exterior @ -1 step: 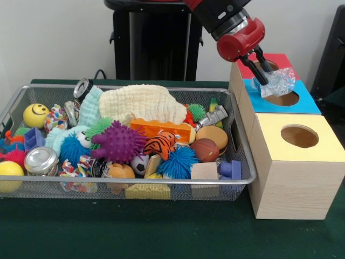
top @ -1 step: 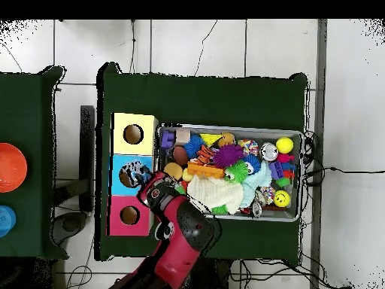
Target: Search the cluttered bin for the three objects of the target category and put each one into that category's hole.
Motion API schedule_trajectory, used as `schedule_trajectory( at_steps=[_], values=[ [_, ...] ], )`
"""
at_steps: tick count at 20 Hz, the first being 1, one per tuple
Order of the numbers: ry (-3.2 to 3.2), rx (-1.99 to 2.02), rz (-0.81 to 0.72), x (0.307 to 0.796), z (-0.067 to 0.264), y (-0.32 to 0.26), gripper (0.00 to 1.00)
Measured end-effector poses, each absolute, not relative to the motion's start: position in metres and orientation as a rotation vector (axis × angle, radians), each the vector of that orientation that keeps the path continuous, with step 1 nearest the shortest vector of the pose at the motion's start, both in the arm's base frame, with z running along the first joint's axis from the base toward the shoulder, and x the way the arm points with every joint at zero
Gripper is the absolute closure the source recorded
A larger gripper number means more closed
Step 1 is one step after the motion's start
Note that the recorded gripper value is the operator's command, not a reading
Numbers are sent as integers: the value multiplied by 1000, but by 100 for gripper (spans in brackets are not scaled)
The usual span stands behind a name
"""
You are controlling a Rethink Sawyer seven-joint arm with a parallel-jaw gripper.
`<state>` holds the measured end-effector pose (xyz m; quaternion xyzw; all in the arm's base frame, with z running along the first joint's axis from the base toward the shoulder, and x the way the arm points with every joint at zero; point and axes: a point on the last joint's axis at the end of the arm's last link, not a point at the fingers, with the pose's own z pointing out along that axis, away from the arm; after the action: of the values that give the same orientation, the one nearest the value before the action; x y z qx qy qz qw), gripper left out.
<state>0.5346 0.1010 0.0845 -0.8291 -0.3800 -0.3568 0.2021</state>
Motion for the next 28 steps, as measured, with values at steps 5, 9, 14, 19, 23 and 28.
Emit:
schedule_trajectory(
  at_steps=[5,9,14,19,23,28],
  values=[
    [-1046,-2335,-1017,531,83,108,100],
    [-1058,-2344,-1016,526,81,117,100],
    [-1077,-2356,-1018,522,83,122,100],
    [-1097,-2362,-1018,517,84,129,100],
    [-1112,-2358,-1021,516,86,135,100],
    [-1136,-2350,-1035,519,92,140,100]
  ],
)
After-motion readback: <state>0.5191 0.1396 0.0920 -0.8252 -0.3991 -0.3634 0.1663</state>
